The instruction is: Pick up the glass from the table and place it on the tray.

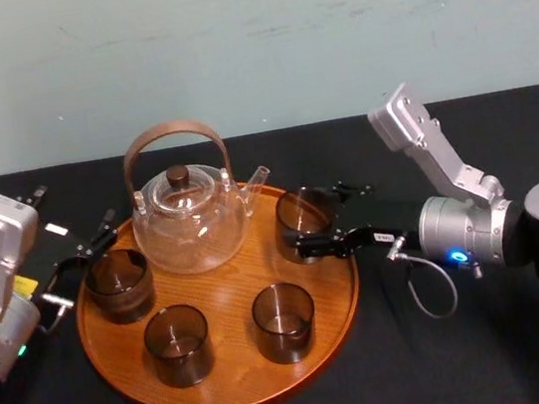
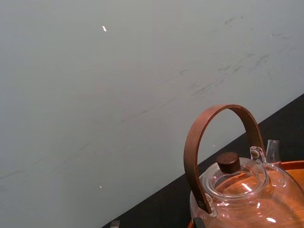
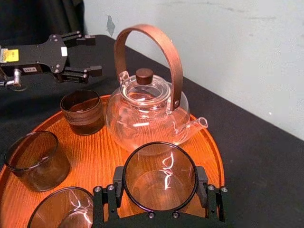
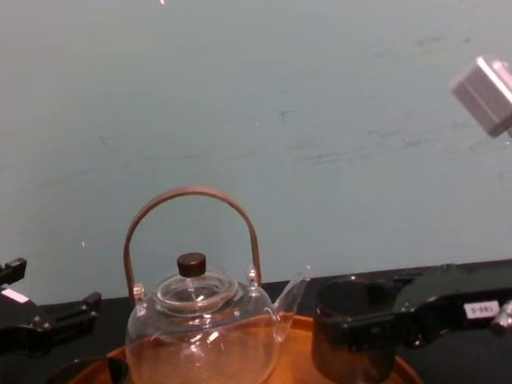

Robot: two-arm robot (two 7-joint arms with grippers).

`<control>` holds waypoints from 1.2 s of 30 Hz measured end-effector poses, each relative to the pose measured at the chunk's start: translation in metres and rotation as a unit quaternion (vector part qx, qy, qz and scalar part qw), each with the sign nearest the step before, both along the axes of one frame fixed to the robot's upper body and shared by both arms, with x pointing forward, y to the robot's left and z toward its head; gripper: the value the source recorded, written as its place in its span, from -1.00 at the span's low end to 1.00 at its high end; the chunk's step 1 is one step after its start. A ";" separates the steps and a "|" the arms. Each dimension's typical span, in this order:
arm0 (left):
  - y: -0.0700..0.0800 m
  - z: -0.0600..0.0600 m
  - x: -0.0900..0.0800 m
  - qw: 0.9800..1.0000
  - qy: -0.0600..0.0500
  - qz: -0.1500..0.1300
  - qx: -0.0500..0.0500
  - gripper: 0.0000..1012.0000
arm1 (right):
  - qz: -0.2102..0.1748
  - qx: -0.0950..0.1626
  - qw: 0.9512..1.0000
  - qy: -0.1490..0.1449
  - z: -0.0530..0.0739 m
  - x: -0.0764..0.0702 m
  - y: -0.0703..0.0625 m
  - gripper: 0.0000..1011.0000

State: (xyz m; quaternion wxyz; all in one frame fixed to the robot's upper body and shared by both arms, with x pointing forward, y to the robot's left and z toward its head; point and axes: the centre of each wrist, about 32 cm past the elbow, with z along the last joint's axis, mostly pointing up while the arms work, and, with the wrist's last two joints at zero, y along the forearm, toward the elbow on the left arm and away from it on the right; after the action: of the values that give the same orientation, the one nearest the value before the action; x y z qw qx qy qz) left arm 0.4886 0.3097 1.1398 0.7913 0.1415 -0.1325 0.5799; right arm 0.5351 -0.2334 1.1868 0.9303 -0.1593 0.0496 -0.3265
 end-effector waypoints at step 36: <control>0.000 0.000 0.000 1.000 0.000 0.000 0.000 0.98 | -0.009 -0.012 1.000 0.022 -0.025 0.012 0.006 0.78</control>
State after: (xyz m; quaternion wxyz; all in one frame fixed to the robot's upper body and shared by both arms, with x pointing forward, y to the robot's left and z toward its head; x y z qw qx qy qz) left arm 0.4886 0.3097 1.1398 0.7913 0.1415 -0.1325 0.5799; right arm 0.5467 -0.2273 1.1614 0.9240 -0.1766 0.0674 -0.3323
